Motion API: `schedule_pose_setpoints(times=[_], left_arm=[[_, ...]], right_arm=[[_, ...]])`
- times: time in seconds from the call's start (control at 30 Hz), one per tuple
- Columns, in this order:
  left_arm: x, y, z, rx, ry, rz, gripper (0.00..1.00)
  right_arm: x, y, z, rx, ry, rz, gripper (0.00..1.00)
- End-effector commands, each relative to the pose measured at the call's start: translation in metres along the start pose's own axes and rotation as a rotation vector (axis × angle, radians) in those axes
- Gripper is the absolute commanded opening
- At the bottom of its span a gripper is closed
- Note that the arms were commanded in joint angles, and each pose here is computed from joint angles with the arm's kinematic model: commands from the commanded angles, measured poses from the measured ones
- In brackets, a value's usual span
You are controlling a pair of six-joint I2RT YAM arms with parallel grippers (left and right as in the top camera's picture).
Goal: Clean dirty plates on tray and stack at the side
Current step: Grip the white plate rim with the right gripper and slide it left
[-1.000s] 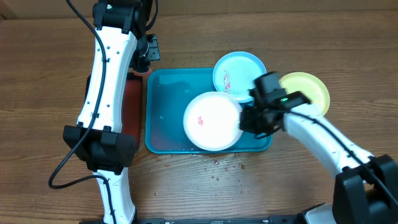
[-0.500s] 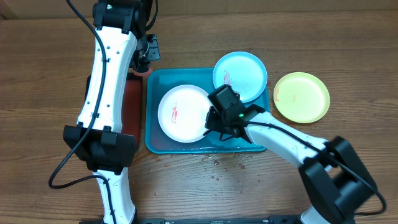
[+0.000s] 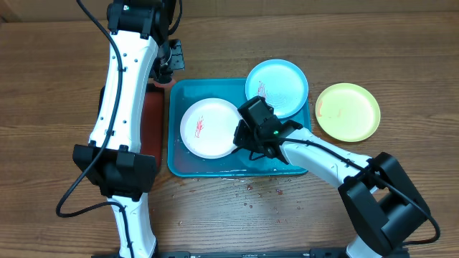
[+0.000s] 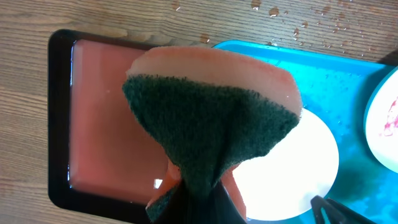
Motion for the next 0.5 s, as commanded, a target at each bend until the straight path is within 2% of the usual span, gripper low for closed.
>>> schedule_pose_setpoints(times=[0.0,0.23,0.47], left_arm=[[0.001,-0.001,-0.007,0.015,-0.017,0.003,0.04],[0.003,-0.003,-0.004,0.035,0.005,0.007,0.04],[0.011,-0.004,0.013,0.018,0.078,0.016,0.04]], right_arm=[[-0.003,0.011,-0.007,-0.040,-0.003,-0.061,0.31],[-0.011,0.015,-0.012,-0.070,0.016,-0.253,0.34],[-0.021,0.009,-0.013,-0.062,0.005,-0.230,0.34]])
Point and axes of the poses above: each gripper's point midway between its finger pads, its own z axis out along the fingers, its own y axis along the line the jaws close on, x = y × z, the point moved 8 cm from there along -z, back along the fingers, and after that the axes turned 5 degrees about z, right-handed, at the moved point
